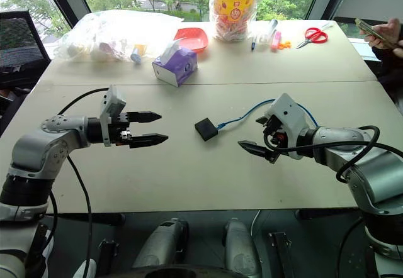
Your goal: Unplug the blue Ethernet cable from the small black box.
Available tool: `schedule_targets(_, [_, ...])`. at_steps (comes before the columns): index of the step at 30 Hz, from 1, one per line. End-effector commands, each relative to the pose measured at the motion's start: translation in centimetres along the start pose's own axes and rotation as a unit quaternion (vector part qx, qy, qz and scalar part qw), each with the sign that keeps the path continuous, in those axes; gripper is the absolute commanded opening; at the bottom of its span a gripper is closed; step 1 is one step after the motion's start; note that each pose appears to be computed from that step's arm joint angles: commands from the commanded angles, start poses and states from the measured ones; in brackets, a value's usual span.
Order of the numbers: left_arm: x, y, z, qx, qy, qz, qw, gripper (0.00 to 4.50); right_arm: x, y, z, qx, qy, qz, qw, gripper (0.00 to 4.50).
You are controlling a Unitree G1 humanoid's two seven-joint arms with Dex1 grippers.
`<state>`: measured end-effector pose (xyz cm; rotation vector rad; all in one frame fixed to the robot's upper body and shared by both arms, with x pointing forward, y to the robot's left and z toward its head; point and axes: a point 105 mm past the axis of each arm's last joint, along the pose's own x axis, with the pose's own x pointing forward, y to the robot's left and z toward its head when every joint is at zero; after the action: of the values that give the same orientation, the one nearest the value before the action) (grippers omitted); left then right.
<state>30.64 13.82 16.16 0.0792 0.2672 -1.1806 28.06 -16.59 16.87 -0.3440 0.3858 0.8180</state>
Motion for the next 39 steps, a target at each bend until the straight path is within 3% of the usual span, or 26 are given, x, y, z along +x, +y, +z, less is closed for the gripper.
schedule_targets(1, [-0.6,-0.3,1.1,0.020,-0.012,0.001,1.000,4.48,-0.4,-0.4,0.9,-0.017,-0.011,-0.007,1.000,4.50])
schedule_targets(19, [-0.1,-0.1,1.0,0.027,-0.011,0.013,0.999,4.48,0.0,-1.9,0.6,-0.032,0.019,-0.017,0.999,4.50])
schedule_targets(28, [0.0,-0.1,1.1,0.039,-0.018,0.020,0.999,4.48,4.9,-4.9,2.0,-0.141,0.063,0.033,0.987,4.50])
schedule_targets(39, [-0.8,-0.3,1.2,0.048,-0.023,0.049,0.997,4.48,10.8,-4.7,1.7,-0.272,0.152,0.143,0.939,4.50])
